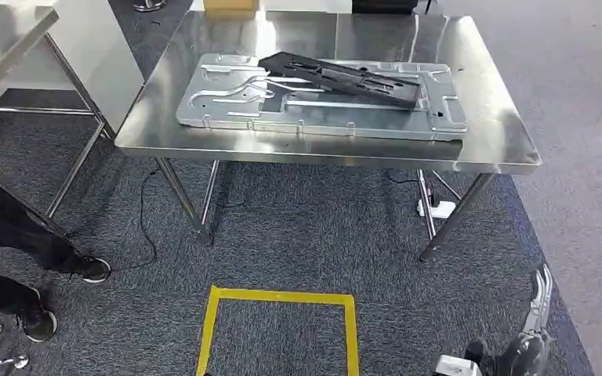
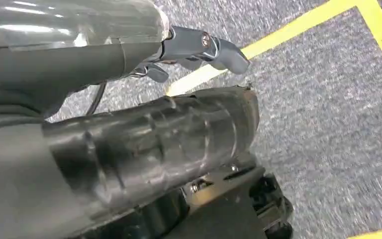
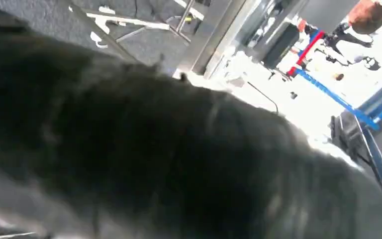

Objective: Take the parts from the cabinet and place them on the table.

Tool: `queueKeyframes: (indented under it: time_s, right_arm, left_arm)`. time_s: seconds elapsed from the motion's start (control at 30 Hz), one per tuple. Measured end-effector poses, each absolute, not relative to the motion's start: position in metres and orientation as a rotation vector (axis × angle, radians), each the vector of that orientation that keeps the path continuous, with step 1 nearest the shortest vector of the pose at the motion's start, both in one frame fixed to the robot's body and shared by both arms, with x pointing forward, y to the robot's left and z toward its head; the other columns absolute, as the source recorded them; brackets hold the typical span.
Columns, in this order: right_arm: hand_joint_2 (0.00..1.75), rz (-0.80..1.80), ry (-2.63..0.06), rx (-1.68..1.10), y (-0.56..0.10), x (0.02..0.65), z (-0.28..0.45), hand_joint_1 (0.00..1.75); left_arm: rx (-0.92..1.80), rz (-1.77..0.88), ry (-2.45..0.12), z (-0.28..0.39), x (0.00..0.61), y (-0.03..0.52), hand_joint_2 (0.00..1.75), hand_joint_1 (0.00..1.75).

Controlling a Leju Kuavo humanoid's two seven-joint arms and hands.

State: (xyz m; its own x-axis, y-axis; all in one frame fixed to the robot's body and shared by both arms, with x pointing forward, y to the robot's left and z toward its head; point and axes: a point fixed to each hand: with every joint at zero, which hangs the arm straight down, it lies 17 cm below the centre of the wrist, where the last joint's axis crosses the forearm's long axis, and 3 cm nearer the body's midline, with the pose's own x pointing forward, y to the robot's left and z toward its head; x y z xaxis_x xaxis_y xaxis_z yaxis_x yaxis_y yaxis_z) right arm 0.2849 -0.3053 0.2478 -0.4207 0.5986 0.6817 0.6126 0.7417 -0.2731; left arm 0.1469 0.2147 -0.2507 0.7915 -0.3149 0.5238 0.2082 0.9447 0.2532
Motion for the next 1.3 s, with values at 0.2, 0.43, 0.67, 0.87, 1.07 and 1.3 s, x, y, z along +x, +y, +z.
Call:
queueKeyframes:
  time_s: [0.2, 0.43, 0.67, 0.87, 1.07, 1.3]
  right_arm:
    - [0.0, -0.023, -2.137, -0.9, -0.3026, 0.2855, 0.2487, 0.0]
    - [0.0, -0.026, -2.137, -0.902, -0.3025, 0.2855, 0.2489, 0.0]
    - [0.0, -0.03, -2.136, -0.906, -0.3029, 0.2851, 0.2491, 0.0]
    - [0.0, -0.032, -2.126, -0.902, -0.3029, 0.2862, 0.2466, 0.0]
    - [0.0, -0.037, -2.13, -0.899, -0.3014, 0.2868, 0.2478, 0.0]
    - [0.0, -0.038, -2.13, -0.89, -0.2988, 0.2875, 0.247, 0.0]
  left_arm:
    - [0.186, -0.279, -0.589, -0.2515, 0.1435, 0.2153, 0.0, 0.0]
    - [0.188, -0.277, -0.595, -0.2507, 0.1468, 0.216, 0.0, 0.0]
    - [0.19, -0.273, -0.595, -0.2507, 0.147, 0.2165, 0.0, 0.0]
    - [0.189, -0.268, -0.593, -0.251, 0.1455, 0.2167, 0.0, 0.0]
    - [0.19, -0.269, -0.591, -0.2513, 0.1444, 0.2171, 0.0, 0.0]
    - [0.19, -0.268, -0.591, -0.2514, 0.1438, 0.2174, 0.0, 0.0]
